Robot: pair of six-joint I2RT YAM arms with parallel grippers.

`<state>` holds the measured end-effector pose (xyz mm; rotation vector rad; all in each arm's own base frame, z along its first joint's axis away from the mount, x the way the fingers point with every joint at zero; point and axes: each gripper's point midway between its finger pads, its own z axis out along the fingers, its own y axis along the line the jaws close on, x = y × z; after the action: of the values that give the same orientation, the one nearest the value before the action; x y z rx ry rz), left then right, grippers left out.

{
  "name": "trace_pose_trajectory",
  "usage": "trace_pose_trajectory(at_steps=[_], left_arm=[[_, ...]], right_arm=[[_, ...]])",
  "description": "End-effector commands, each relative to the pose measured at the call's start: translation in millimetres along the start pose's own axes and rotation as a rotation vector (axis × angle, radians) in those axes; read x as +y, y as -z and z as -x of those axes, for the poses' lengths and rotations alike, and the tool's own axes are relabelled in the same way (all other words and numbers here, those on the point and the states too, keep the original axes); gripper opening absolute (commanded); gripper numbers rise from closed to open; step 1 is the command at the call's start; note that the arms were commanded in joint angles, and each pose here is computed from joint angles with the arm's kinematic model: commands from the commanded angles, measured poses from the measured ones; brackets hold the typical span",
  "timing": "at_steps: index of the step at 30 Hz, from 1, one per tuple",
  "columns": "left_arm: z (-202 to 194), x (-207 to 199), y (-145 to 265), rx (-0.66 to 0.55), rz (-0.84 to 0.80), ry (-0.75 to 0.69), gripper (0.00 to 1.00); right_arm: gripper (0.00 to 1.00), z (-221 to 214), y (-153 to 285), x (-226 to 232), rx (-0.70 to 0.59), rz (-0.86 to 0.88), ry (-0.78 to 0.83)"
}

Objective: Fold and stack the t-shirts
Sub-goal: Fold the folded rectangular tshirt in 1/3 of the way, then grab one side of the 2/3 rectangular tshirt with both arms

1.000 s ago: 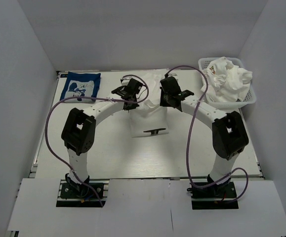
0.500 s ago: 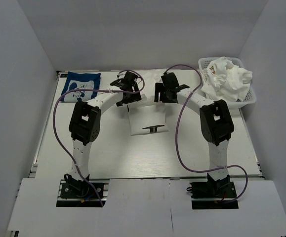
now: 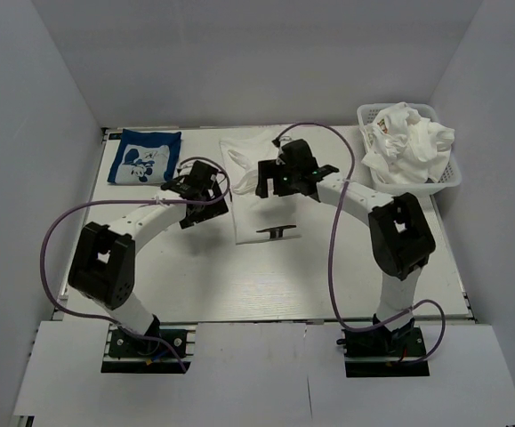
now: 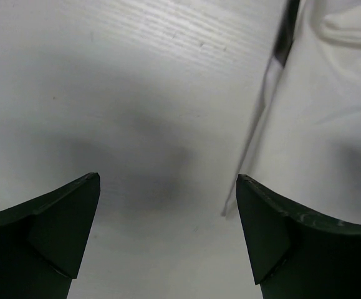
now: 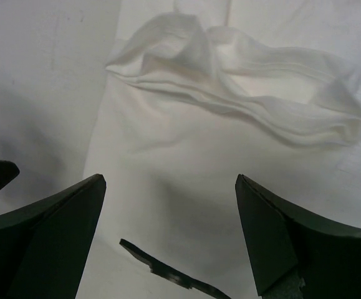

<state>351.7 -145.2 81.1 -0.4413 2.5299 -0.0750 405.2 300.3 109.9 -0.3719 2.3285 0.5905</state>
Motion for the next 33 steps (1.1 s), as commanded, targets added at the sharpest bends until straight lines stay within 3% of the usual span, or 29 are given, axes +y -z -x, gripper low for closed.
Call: trace_pose_trajectory(at_steps=[1,6,7,10,15,19,23,28,33], left_arm=[[-10,14,14,0.001,0.006,0.052,1.0],[-22,18,27,0.021,-0.036,0.08,1.0],[-22,19,30,0.021,-0.037,0.08,1.0],[-22,25,39,0.004,-0.04,0.084,1.0],[-21,13,49,-0.028,-0.118,0.063,1.0],[-27,-2,41,-0.007,-0.191,0.037,1.0],[-37,-14,25,0.052,-0.222,-0.011,1.0],[-40,-42,7,0.075,-0.32,-0.063,1.0],[-49,-60,-19,0.131,-0.363,-0.102,0.95]], right_arm=[[0.9,-12,-27,14,0.035,0.061,0.013],[0.9,27,-67,15,-0.053,0.065,-0.033],[0.9,59,-74,22,-0.126,0.072,-0.027],[0.9,98,-93,21,-0.229,0.058,-0.03],[0.9,131,-84,-5,-0.313,-0.057,-0.107],[0.9,108,-58,-27,-0.297,-0.09,-0.15],[0.9,106,-4,-21,-0.334,-0.025,-0.146],[0.9,12,16,-52,-0.108,-0.122,-0.179],[0.9,-45,36,-71,0.013,-0.173,-0.201]])
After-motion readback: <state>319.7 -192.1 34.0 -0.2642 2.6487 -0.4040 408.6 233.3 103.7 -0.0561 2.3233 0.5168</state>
